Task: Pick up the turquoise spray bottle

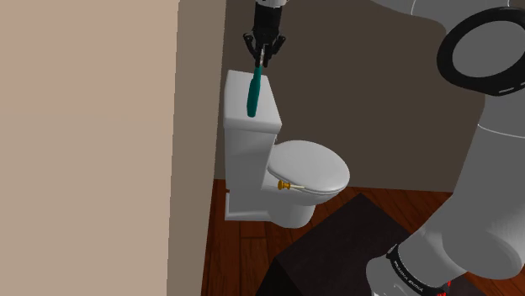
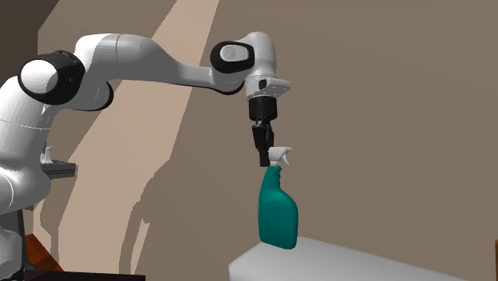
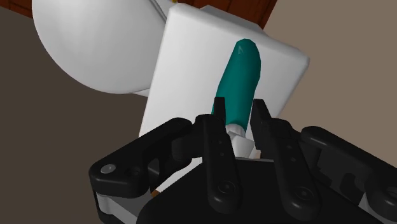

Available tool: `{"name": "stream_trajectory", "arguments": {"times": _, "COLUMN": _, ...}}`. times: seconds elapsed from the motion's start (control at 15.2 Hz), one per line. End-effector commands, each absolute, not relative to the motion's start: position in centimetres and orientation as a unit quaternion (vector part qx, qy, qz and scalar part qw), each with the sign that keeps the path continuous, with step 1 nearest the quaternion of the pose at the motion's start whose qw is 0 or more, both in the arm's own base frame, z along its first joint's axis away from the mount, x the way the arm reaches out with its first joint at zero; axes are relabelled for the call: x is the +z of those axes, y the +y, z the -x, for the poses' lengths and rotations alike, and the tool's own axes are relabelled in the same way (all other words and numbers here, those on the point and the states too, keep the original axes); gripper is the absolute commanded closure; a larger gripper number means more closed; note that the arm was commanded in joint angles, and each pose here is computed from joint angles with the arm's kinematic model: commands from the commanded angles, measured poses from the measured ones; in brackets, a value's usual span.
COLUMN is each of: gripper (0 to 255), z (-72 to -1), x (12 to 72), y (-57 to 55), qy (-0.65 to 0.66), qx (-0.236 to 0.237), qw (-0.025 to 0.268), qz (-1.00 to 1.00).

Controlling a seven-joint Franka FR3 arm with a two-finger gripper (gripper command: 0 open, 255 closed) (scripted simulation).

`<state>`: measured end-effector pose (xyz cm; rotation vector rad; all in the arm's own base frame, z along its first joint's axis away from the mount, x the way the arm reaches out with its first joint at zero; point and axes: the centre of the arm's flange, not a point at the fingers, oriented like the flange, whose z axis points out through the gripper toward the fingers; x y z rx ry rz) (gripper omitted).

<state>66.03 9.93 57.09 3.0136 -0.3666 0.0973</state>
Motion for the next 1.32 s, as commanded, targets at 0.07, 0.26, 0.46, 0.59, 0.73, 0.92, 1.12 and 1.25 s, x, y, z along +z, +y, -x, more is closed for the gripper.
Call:
{"name": "stream_trajectory", "arguments": {"times": 0.07, "gripper": 255, "z": -66.0, "x": 57.1, "y": 9.9, "qy": -0.121, "qx": 0.032, "qw": 0.052, "qz": -0.991}}
{"name": "stream_trajectory", "arguments": {"times": 0.26, "gripper": 255, "z": -66.0, "x": 57.0, "y": 9.9, "qy": -0.121, "qx": 0.032, "qw": 0.052, "qz": -0.991}}
{"name": "stream_trajectory", "arguments": {"times": 0.46, "gripper": 255, "z": -65.9, "x": 57.6, "y": 9.9, "qy": -0.121, "qx": 0.032, "qw": 0.052, "qz": -0.991}}
{"name": "stream_trajectory", "arguments": {"times": 0.59, "gripper": 255, "z": -66.0, "x": 58.7, "y": 9.9, "qy": -0.121, "qx": 0.032, "qw": 0.052, "qz": -0.991}}
{"name": "stream_trajectory", "arguments": {"times": 0.73, "gripper": 255, "z": -66.0, "x": 59.7, "y": 9.9, "qy": -0.121, "qx": 0.032, "qw": 0.052, "qz": -0.991}}
{"name": "stream_trajectory", "arguments": {"times": 0.92, "gripper": 255, "z": -66.0, "x": 61.3, "y": 9.9, "qy": -0.121, "qx": 0.032, "qw": 0.052, "qz": -0.991}}
{"name": "stream_trajectory", "arguments": {"times": 1.12, "gripper": 255, "z": -66.0, "x": 62.9, "y": 9.9, "qy": -0.121, "qx": 0.032, "qw": 0.052, "qz": -0.991}}
{"name": "stream_trajectory", "arguments": {"times": 1.25, "gripper": 255, "z": -66.0, "x": 63.9, "y": 9.9, "qy": -0.121, "qx": 0.032, "qw": 0.052, "qz": -0.991}}
